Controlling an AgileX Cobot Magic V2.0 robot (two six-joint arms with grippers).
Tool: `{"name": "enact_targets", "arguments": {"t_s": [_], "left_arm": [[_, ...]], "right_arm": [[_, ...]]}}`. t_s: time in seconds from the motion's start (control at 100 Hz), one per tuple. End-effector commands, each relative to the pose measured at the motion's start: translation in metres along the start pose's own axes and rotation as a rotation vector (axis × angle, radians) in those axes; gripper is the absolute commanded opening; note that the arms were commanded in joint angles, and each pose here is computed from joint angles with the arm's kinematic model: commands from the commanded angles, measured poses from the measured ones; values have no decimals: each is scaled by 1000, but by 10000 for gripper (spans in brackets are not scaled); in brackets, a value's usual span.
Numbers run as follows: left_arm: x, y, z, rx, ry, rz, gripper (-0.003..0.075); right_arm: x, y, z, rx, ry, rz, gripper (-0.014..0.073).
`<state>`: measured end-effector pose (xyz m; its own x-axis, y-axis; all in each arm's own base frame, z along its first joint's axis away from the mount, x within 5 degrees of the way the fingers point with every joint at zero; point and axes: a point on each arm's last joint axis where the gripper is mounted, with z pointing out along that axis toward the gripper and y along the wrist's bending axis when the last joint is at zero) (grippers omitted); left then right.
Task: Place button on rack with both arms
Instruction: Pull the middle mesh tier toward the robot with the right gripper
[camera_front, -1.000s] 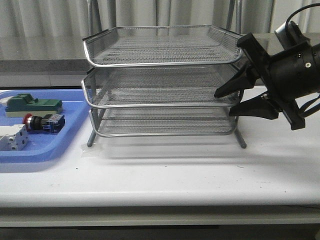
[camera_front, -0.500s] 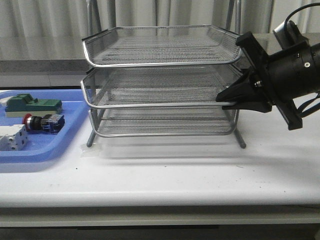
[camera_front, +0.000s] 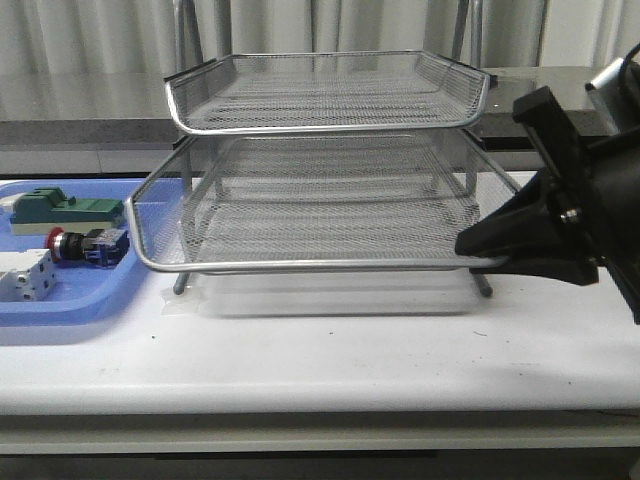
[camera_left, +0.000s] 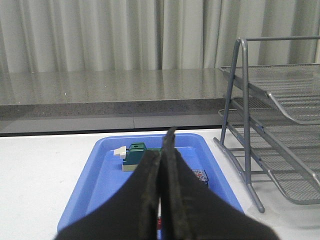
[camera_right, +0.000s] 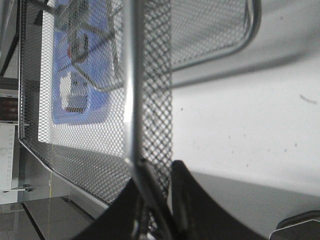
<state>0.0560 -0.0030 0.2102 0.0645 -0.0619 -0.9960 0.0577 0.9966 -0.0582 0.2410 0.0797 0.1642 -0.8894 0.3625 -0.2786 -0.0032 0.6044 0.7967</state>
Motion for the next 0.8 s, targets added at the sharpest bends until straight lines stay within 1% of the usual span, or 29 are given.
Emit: {"name": "enact_targets", "arguments": {"t_s": [0.0, 0.14, 0.32, 0.37, 0.41, 0.43, 0.44, 0.46, 0.5, 0.53, 0.57, 0.6, 0.63, 0.79], "left_arm": [[2, 0, -2, 8, -81, -14, -20], [2, 0, -2, 8, -81, -14, -20], [2, 0, -2, 8, -81, -14, -20], [2, 0, -2, 8, -81, -14, -20], [2, 0, -2, 8, -81, -14, -20], [2, 0, -2, 8, -81, -14, -20], [2, 0, -2, 8, -81, -14, -20], [2, 0, -2, 8, -81, -14, -20], [2, 0, -2, 8, -81, -14, -20], [2, 0, -2, 8, -81, -14, -20], [2, 0, -2, 8, -81, -14, -20], [2, 0, -2, 8, -81, -14, -20], [2, 0, -2, 8, -81, -14, -20], [2, 0, -2, 8, -81, -14, -20]], "right_arm": [[14, 4, -12, 9, 27, -121, 3], [27, 8, -24, 6, 5, -137, 4], [30, 15, -35, 1, -40, -184, 17], [30, 18, -37, -6, -51, -203, 58], [30, 20, -39, -13, -59, -216, 115], [30, 22, -40, -16, -64, -221, 163], [30, 22, -41, -17, -65, -222, 163], [31, 23, -42, -22, -66, -229, 203], [32, 25, -44, -28, -68, -244, 300], [32, 27, -45, -32, -69, -254, 340], [33, 28, -46, -38, -65, -271, 419], [34, 30, -48, -42, -62, -285, 449], [35, 30, -48, -44, -58, -297, 461], [43, 31, -54, -9, 4, -358, 455]]}}
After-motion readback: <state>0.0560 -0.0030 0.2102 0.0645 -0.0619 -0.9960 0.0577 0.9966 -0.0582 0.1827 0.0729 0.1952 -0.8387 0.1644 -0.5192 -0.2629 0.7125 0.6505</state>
